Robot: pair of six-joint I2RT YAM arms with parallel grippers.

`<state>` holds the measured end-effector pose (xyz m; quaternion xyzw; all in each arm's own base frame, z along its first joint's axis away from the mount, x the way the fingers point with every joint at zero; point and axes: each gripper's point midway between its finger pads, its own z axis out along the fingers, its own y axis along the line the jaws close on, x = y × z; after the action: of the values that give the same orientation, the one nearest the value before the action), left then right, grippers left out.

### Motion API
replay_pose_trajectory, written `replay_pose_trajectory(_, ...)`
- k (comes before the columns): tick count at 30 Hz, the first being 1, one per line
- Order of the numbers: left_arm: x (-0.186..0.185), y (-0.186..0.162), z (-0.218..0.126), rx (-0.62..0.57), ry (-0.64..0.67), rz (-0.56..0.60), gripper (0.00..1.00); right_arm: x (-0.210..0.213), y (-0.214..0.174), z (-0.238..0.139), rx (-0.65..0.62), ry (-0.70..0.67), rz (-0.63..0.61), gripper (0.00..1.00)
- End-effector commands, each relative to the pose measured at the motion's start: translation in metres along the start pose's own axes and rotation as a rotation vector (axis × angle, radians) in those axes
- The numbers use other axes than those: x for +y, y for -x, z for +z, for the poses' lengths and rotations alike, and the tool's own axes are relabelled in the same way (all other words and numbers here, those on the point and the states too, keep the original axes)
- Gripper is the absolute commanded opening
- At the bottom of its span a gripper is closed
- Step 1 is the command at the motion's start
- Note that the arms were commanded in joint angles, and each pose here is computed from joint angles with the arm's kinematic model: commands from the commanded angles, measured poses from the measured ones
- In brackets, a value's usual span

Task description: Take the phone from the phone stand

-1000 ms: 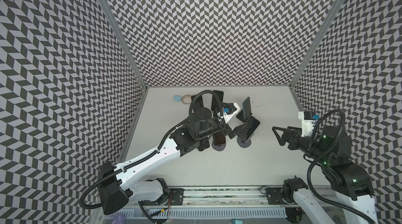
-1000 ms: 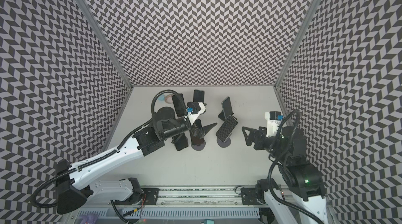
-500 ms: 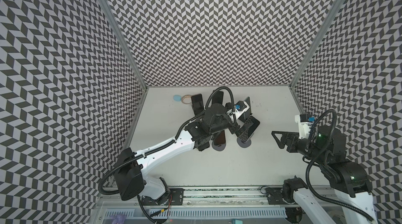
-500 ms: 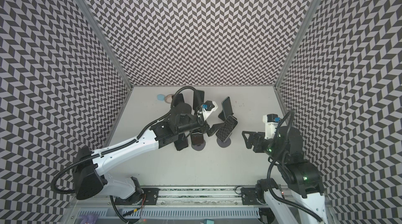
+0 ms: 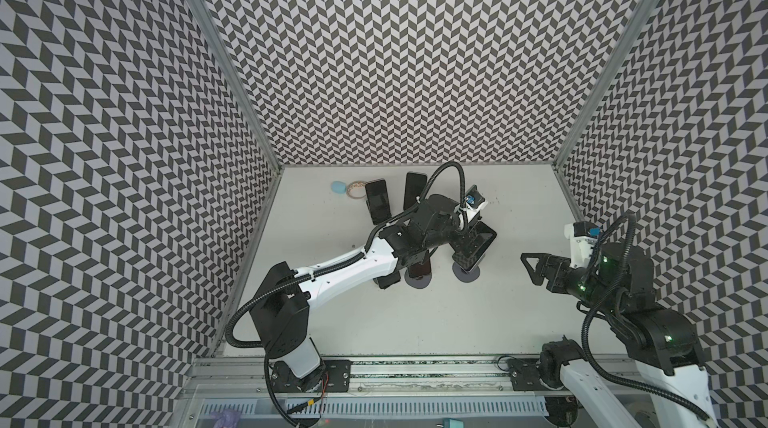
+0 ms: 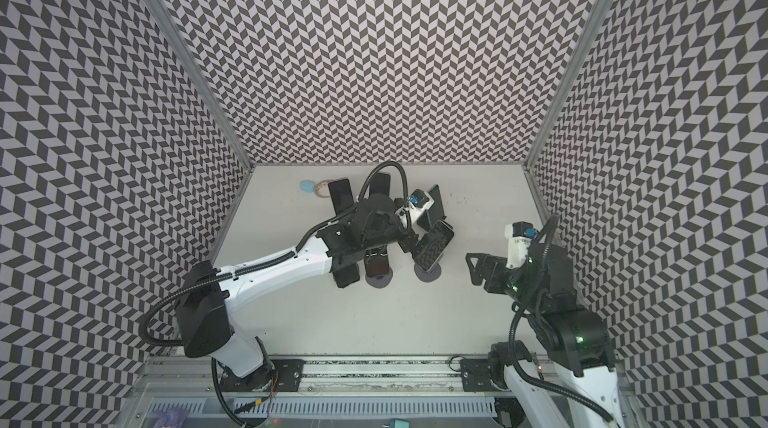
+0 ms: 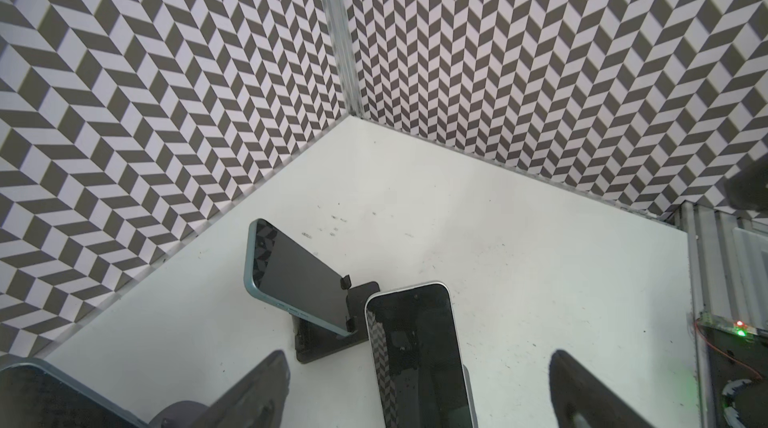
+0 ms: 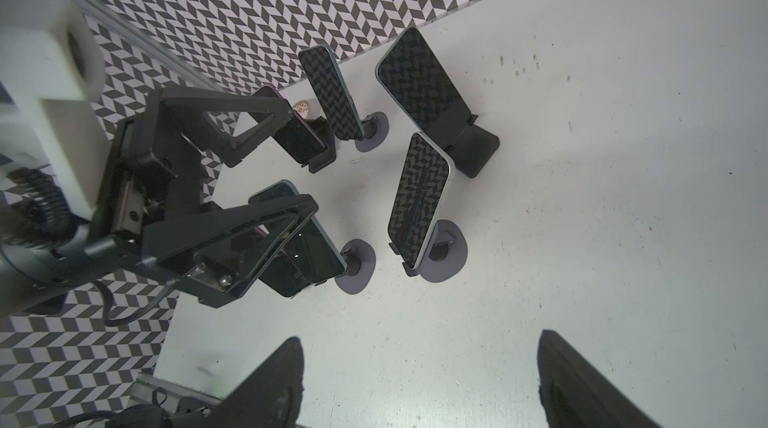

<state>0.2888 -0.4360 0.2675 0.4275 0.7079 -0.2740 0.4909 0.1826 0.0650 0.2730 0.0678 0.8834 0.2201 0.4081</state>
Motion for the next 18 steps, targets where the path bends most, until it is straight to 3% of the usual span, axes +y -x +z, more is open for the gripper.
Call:
replay_pose_trajectory(1,-0.001,0.002,0.006,0.021,0.015,-0.017,0.97,-0.005,0.002,0.0,-0.033,-0.023,0.005,0.86)
replay_pose_trajectory(18,-0.005,-0.03,0.048,0.111,0.039,-0.025,0.98,-0.017,0.001,0.001,-0.055,-0.078,-0.012,0.89)
